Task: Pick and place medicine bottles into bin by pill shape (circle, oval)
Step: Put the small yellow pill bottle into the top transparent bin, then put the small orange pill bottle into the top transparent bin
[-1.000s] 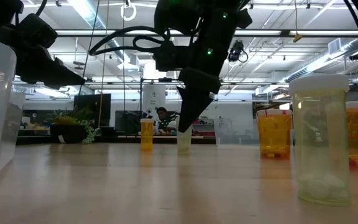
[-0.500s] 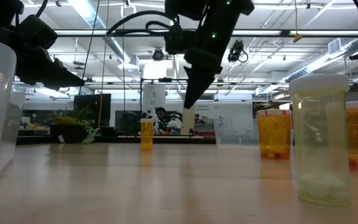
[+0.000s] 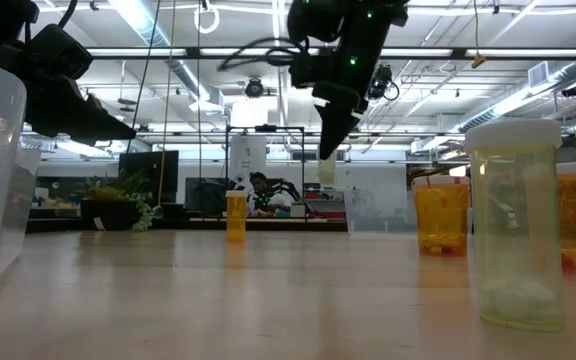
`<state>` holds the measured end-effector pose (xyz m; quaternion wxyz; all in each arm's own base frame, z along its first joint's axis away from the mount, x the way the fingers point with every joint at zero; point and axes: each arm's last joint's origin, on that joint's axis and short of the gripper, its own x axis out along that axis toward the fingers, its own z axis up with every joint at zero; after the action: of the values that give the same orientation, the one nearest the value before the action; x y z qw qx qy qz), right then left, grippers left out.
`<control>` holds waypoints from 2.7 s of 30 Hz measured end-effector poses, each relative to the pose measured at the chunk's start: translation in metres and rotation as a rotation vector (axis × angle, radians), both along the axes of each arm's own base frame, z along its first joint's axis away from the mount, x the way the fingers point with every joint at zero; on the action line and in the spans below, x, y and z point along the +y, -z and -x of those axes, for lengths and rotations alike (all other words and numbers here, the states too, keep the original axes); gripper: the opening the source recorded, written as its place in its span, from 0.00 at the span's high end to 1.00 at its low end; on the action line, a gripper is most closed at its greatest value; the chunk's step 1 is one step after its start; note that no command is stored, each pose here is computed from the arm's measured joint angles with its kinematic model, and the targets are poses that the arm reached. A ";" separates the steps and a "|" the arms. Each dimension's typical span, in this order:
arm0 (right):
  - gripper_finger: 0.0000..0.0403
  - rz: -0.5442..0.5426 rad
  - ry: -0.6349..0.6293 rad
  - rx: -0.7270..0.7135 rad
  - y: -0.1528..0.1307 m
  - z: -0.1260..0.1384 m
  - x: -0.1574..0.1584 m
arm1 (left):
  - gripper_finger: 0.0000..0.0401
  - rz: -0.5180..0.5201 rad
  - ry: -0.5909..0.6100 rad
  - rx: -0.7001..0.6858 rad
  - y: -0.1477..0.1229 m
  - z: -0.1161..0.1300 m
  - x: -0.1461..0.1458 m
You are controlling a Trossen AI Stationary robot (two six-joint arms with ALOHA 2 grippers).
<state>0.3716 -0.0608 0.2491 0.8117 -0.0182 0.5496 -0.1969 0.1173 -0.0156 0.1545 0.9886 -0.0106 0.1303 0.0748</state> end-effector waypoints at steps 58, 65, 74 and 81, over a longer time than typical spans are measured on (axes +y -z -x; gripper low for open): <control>0.52 -0.150 0.482 -0.011 0.061 0.098 -0.150 | 0.74 0.001 0.000 0.000 0.000 0.000 0.000; 0.48 -0.114 0.477 -0.075 0.033 0.104 -0.141 | 0.74 0.001 -0.001 0.000 0.000 0.000 0.000; 0.47 -0.065 0.317 -0.201 0.001 0.083 -0.093 | 0.74 0.001 -0.001 0.000 0.000 0.000 0.000; 0.47 -0.061 0.132 -0.277 0.003 0.049 -0.047 | 0.74 0.001 -0.001 0.000 0.000 0.000 0.000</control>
<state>0.3230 -0.1074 0.2461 0.8653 0.0700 0.4379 -0.2336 0.1173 -0.0156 0.1545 0.9886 -0.0110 0.1303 0.0751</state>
